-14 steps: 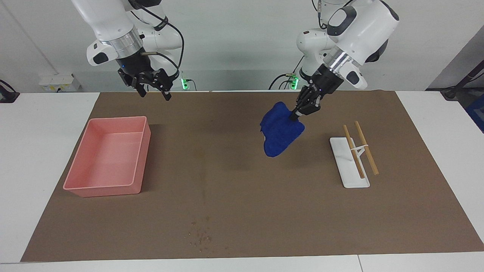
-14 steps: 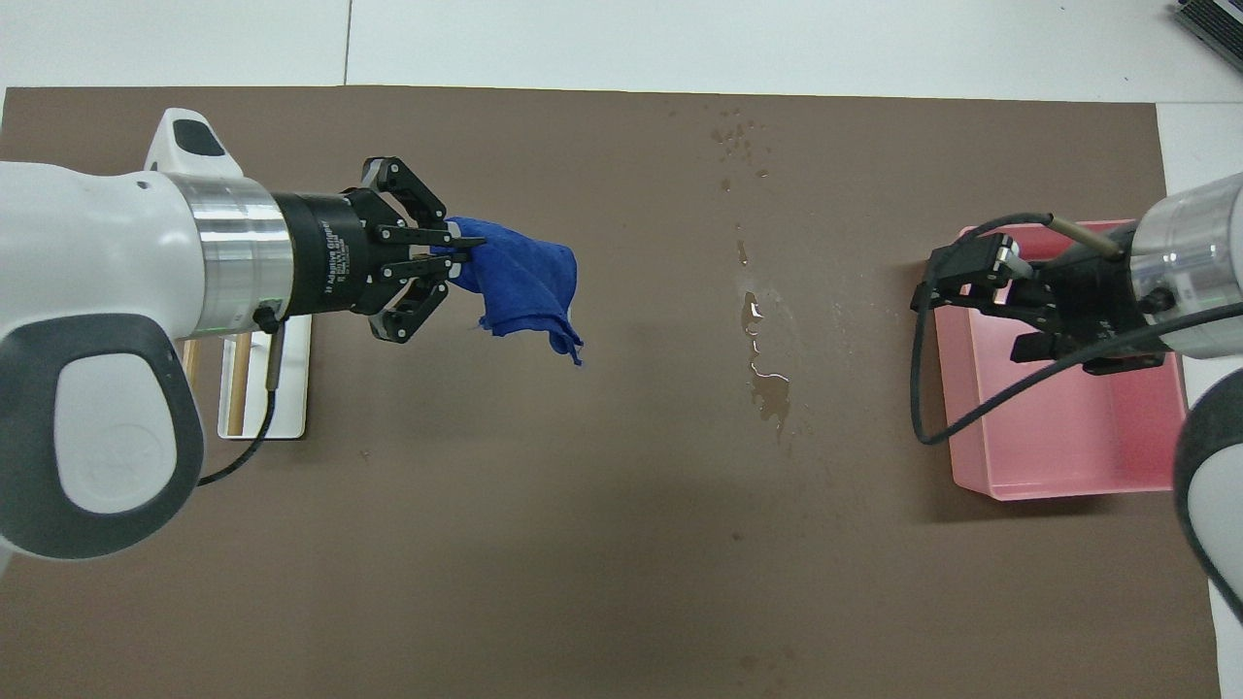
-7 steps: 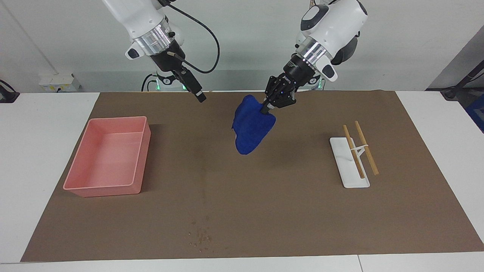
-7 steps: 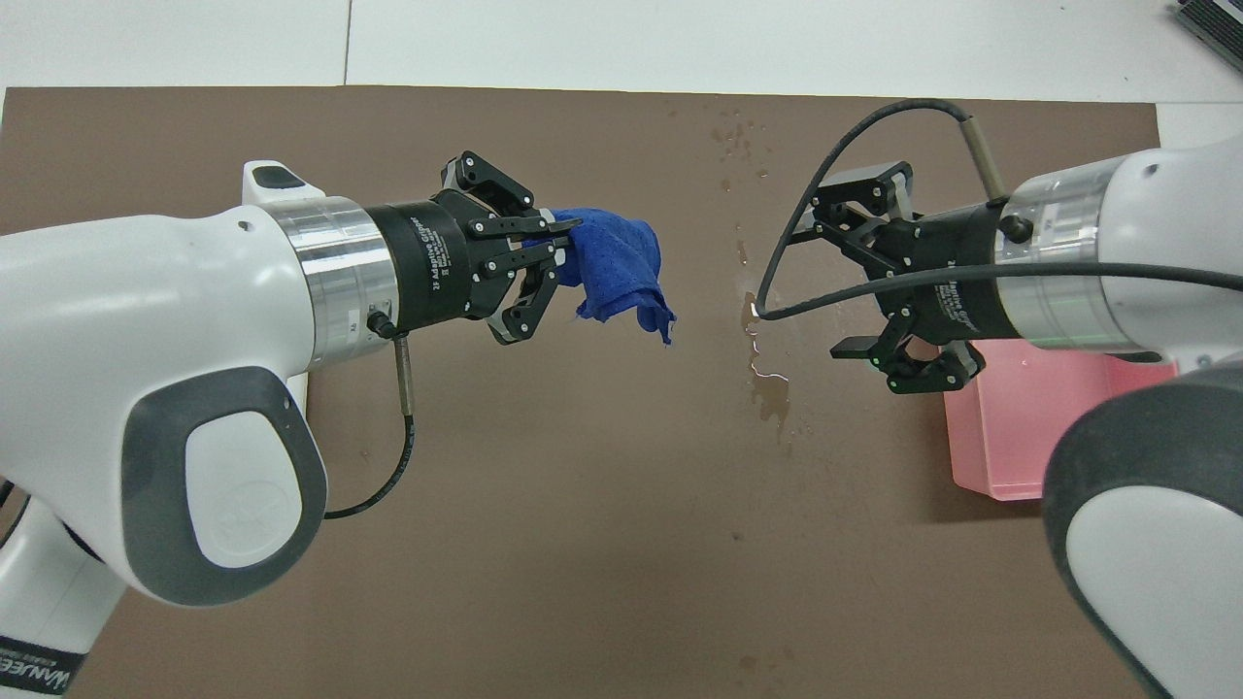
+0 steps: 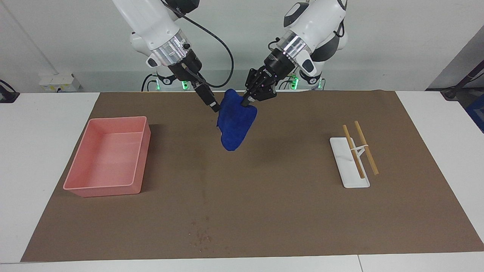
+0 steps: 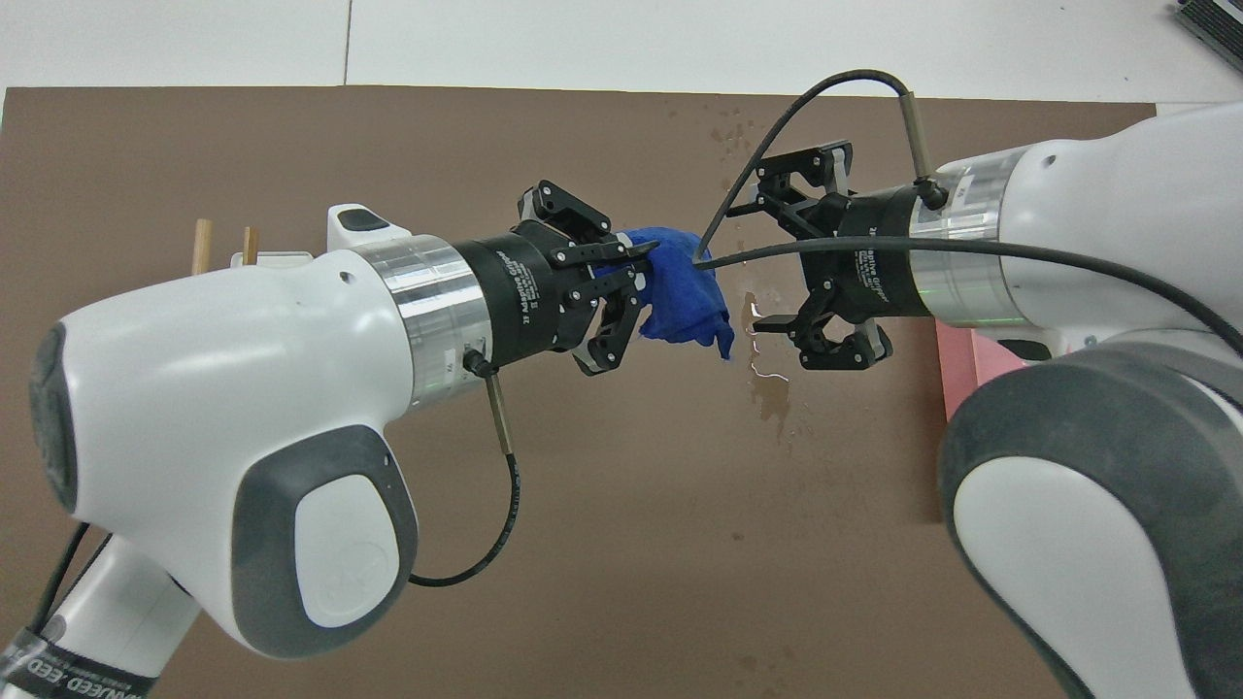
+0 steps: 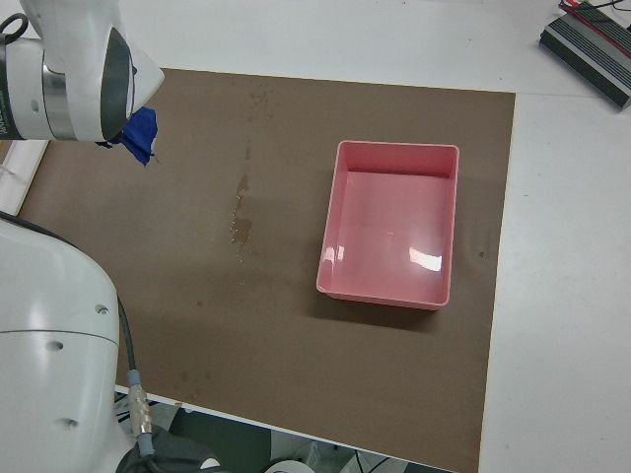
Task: Wipe water with towel using both arms
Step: 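Grasp the towel with the right gripper from the left gripper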
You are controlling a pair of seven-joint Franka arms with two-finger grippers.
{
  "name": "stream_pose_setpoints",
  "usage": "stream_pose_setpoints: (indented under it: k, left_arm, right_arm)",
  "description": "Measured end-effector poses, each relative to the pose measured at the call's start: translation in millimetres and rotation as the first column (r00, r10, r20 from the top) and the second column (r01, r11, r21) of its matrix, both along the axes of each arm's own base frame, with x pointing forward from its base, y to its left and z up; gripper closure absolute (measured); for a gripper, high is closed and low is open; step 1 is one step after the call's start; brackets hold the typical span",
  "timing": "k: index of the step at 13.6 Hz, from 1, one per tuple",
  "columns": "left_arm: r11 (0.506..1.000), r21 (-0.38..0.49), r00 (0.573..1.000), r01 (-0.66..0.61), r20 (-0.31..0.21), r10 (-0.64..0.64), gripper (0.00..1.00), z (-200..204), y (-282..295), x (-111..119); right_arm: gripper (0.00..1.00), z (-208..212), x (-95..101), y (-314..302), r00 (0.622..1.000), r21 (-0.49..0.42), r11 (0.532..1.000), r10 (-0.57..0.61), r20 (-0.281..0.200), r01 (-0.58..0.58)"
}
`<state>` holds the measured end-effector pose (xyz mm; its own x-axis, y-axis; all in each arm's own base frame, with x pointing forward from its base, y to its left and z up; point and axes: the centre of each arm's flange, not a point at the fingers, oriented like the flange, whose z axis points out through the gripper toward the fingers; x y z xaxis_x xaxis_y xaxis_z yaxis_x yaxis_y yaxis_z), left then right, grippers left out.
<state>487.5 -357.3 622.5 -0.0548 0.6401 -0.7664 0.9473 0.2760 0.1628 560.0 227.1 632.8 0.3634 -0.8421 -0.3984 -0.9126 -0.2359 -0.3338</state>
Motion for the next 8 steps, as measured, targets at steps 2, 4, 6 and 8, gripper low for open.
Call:
stream_pose_setpoints:
  k: [2, 4, 6, 8]
  left_arm:
    - [1.0, -0.006, 1.0, 0.024, -0.01, -0.024, 0.94, 0, -17, -13]
    - [0.999, -0.013, 0.999, 0.034, -0.015, -0.034, 0.94, 2, -27, -21]
    - [0.999, -0.018, 0.999, 0.035, -0.014, -0.035, 0.94, 6, -31, -26]
    - [0.999, -0.022, 0.999, 0.032, -0.008, -0.033, 0.94, 11, -31, -30]
  right_arm:
    - [0.07, -1, -1.0, 6, 1.0, 0.011, 1.0, -0.005, -0.007, 0.005]
    - [0.07, -2, -3.8, 11, 1.0, 0.01, 1.0, 0.0, -0.022, 0.0]
    - [0.06, -7, -8.1, 12, 0.998, -0.003, 1.0, 0.016, -0.066, -0.016]
    - [0.04, -9, -9.9, 12, 0.996, -0.008, 1.0, 0.024, -0.082, -0.024]
